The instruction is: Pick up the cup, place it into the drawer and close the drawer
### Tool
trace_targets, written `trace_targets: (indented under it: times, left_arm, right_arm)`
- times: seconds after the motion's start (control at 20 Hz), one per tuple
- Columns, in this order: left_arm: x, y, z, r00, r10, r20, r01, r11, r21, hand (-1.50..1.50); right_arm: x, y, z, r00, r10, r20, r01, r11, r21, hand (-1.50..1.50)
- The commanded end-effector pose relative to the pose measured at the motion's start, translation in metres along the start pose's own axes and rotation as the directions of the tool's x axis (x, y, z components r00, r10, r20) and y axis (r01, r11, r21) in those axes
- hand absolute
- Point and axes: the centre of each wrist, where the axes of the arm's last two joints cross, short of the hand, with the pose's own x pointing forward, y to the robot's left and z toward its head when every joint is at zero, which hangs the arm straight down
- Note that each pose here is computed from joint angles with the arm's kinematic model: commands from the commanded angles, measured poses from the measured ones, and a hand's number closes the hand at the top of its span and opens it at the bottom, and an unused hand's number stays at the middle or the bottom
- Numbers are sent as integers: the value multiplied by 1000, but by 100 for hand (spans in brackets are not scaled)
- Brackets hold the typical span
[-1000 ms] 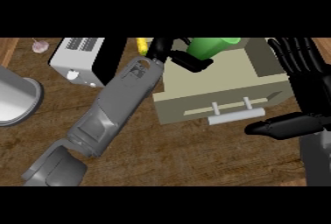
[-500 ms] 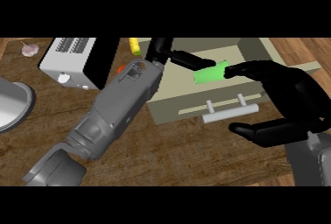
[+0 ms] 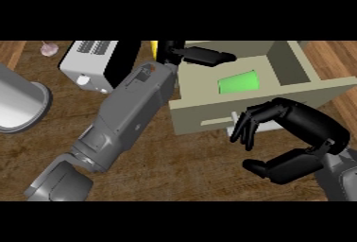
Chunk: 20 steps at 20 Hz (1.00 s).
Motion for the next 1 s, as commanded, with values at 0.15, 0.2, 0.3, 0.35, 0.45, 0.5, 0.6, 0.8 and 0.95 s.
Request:
trace_targets:
  times: [0.15,0.2,0.3,0.35,0.45,0.5,0.6,0.8,0.95]
  left_arm:
    - [-6,7,2,999,49,7,-49,997,57,-150]
    - [-9,7,4,999,47,14,-48,996,71,-150]
    - [-11,10,5,997,67,38,-69,996,58,-150]
    - [-12,11,6,995,95,31,-97,993,72,-150]
    - [-18,19,12,992,122,30,-124,991,43,-150]
    - [-22,22,17,994,111,18,-111,992,57,-150]
    - [-28,41,19,994,104,37,-107,992,63,-150]
    - [-27,38,26,988,143,51,-146,987,63,-150]
    - [-31,64,29,987,147,71,-153,985,80,-150]
  right_arm:
    - [-3,12,12,928,306,-213,-308,951,21,-150]
    - [-19,24,10,929,289,-233,-295,955,8,-150]
    - [-41,23,0,908,304,-289,-319,948,-4,-150]
    - [-47,36,-11,899,308,-310,-325,946,-4,-150]
    - [-79,53,-5,872,327,-366,-336,941,40,-150]
    - [-85,47,-2,867,317,-385,-327,944,41,-150]
    - [-97,41,-25,853,335,-400,-326,941,92,-150]
    - [-153,51,-17,803,364,-472,-339,930,141,150]
    - [-166,30,-39,787,357,-504,-351,930,110,150]
